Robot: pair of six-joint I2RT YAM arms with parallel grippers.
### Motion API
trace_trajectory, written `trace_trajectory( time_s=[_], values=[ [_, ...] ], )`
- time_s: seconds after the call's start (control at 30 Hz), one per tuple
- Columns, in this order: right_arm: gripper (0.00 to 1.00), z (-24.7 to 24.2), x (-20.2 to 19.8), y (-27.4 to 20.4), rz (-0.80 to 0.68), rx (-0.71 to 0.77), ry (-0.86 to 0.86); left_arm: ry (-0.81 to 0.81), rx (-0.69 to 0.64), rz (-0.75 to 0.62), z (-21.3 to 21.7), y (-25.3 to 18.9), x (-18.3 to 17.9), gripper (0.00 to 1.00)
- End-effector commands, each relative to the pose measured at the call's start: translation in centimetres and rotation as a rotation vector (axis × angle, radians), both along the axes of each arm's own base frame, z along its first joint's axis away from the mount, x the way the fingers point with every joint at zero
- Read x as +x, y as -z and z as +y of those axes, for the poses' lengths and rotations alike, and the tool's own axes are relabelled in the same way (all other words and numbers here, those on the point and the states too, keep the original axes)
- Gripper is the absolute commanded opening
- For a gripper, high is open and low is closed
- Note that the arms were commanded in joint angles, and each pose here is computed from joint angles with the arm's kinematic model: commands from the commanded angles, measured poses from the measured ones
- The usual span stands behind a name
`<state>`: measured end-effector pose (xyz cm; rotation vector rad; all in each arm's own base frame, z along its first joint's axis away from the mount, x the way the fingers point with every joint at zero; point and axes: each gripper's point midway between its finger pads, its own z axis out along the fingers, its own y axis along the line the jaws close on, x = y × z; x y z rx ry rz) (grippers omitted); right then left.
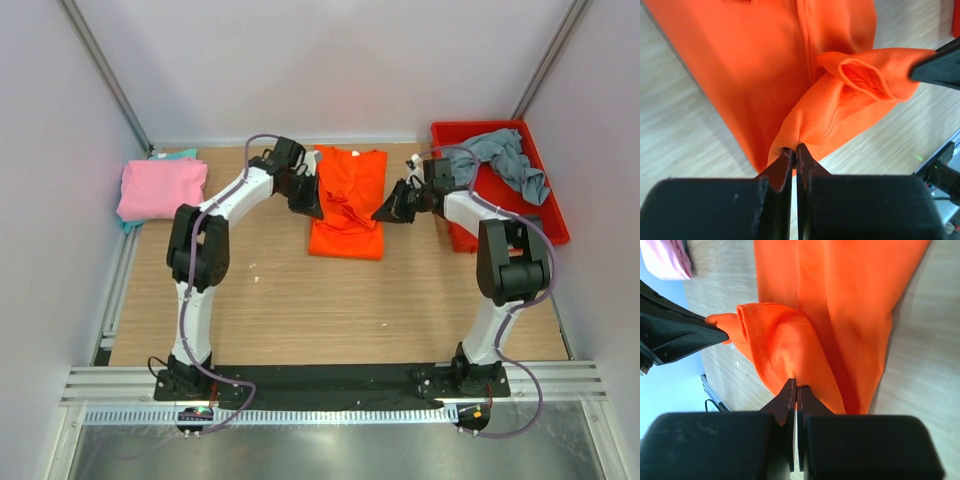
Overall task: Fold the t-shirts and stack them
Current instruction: Fold the tshirt
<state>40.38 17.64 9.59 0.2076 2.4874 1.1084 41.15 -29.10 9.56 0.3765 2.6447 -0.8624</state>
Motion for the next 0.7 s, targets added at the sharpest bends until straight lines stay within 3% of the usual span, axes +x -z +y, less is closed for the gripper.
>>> trace_trajectory(
  time_s=[0.0,0.27,0.33,0.37,0.4,0.43,0.53,0.6,0.67],
  values=[
    [0.01,0.4,3.6,-2.7,-0.154,0.016,-0.037,-0.007,-0.023,-0.091,-0.6,-2.4,2.7,0.0],
    [0.02,0.3,7.7,-2.3,-0.215,0.013,-0.001,-0.063,-0.016,-0.155,-0.6,-1.9,7.4,0.0],
    [0.02,0.1,8.2,-1.8,-0.213,0.007,0.012,-0.072,0.011,-0.163,-0.3,-1.3,8.0,0.05],
    [0.05,0.1,8.5,-1.6,-0.223,0.009,0.012,-0.073,0.017,-0.165,-0.3,-1.2,8.2,0.08],
    [0.18,0.0,8.6,-1.5,-0.229,0.003,0.006,-0.07,0.037,-0.15,-0.1,-0.5,8.0,0.17],
    [0.24,-0.2,8.7,-1.6,-0.227,-0.005,0.01,-0.077,0.062,-0.158,0.4,-0.6,8.1,0.22],
    [0.41,-1.3,8.6,-4.0,-0.305,-0.042,0.024,-0.042,0.09,-0.174,1.5,-2.9,6.7,0.3],
    [0.45,-2.0,7.1,-5.9,-0.348,-0.062,0.029,-0.055,0.09,-0.176,2.5,-3.8,5.5,0.39],
    [0.46,-2.2,4.9,-5.3,-0.317,-0.071,0.022,-0.089,0.067,-0.199,3.9,-5.2,3.8,0.56]
  ],
)
